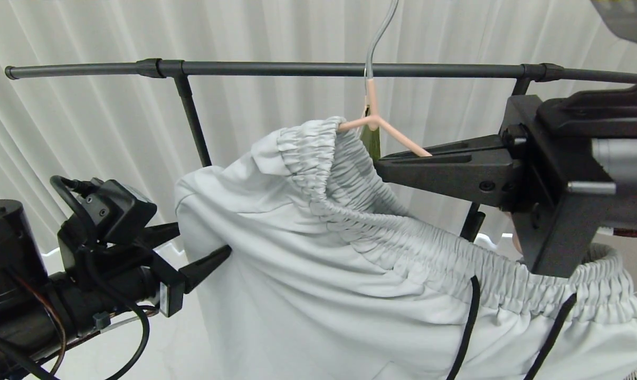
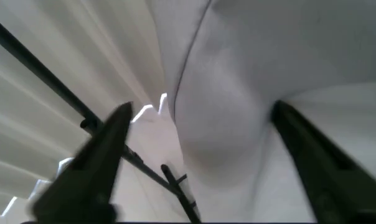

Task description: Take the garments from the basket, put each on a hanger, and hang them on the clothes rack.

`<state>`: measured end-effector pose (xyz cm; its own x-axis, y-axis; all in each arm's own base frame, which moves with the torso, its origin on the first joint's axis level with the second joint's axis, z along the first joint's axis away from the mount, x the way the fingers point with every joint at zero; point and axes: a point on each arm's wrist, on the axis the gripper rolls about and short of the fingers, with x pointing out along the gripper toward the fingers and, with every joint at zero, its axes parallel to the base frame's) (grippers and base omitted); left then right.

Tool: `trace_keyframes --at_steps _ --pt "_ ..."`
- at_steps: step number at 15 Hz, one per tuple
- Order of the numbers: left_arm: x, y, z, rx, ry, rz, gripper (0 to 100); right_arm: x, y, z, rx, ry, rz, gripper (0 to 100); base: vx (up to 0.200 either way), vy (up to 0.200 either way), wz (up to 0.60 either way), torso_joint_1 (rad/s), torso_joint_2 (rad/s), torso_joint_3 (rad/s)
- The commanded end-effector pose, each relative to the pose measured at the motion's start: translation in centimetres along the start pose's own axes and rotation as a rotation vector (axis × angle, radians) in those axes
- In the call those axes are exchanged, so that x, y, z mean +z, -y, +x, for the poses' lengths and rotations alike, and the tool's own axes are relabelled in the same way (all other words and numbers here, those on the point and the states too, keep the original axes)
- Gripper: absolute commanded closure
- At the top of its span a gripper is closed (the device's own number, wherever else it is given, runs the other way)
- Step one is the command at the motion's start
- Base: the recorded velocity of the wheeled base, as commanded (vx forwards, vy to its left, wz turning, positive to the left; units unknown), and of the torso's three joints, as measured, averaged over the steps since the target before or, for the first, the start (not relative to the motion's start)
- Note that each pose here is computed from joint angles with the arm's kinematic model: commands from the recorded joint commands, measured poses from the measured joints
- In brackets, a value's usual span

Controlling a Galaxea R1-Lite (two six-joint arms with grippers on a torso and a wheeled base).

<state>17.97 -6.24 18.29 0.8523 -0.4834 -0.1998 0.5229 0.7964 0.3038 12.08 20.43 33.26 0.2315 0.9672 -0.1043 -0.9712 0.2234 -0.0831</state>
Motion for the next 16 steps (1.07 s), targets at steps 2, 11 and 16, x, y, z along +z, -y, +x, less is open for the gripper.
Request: trace_keyframes --at_steps 2,11,16 --pt "0.0 -0.1 0.0 0.005 -0.002 -0.002 100 0.0 0.0 0.1 0.002 -0.003 0.001 100 0.000 0.000 0.00 0.000 0.00 0.000" --pt "-1.4 -3.5 -0.9 0.192 -0.067 -0.045 100 -0.4 1.4 -1.2 -0.125 -0.030 0.011 100 0.000 0.000 0.00 0.000 0.00 0.000" --pt "-1.7 -3.9 -0.8 0.206 -0.081 -0.053 100 -0.6 1.3 -1.3 -0.122 -0.057 0.016 100 0.000 0.000 0.00 0.000 0.00 0.000"
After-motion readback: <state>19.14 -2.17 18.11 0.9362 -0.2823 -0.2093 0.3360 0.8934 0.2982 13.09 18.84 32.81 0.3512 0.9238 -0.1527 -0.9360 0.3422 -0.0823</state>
